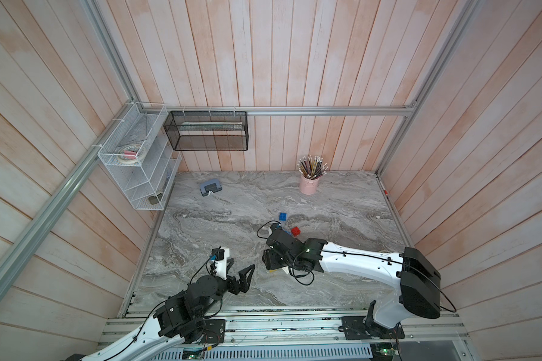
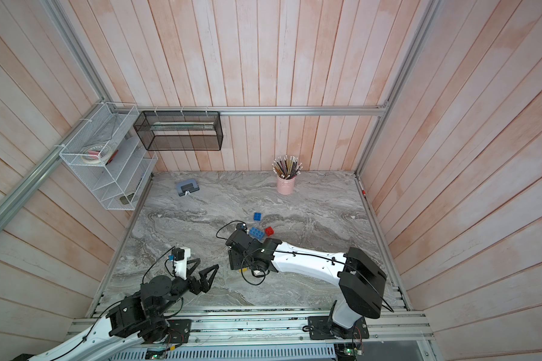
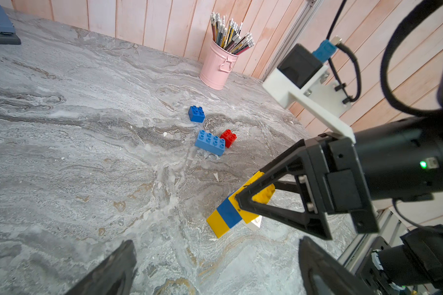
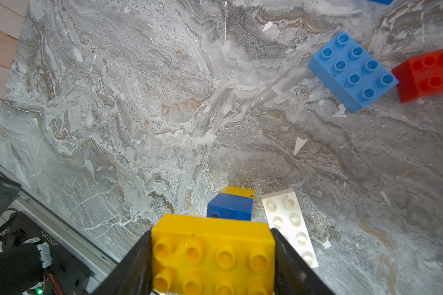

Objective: Assemble a spoon with lego
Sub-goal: Assemble the lego brick with the lego brick.

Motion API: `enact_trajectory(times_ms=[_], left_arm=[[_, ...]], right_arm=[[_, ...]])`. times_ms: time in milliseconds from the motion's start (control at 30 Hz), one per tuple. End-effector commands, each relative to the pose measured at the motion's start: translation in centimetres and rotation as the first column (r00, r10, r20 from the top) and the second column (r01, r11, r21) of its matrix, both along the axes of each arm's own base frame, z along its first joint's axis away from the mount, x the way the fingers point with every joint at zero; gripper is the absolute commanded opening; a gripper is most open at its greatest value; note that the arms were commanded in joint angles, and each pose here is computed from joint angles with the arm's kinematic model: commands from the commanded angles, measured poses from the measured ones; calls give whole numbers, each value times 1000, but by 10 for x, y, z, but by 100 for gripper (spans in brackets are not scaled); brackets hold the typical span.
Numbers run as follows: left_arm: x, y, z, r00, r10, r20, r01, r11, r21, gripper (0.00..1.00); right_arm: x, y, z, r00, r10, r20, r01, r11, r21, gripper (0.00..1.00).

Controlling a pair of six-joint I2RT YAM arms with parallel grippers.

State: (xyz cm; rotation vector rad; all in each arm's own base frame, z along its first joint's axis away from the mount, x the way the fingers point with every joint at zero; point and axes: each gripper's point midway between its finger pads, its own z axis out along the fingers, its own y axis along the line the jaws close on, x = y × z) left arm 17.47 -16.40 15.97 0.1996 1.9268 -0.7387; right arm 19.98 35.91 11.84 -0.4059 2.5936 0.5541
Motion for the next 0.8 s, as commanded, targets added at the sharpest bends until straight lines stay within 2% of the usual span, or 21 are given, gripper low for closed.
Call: enact_trajectory(times_ms=[0, 767], left_arm=[[-1, -1, -1, 1000, -12, 15, 12, 1000, 0, 100], [-1, -2, -3, 1000, -17, 14, 17, 1000, 1, 100]], right_arm=[[2, -2, -3, 1000, -30, 8, 30, 999, -17, 50], [2, -11, -27, 998, -44, 48, 51, 987, -155, 49]])
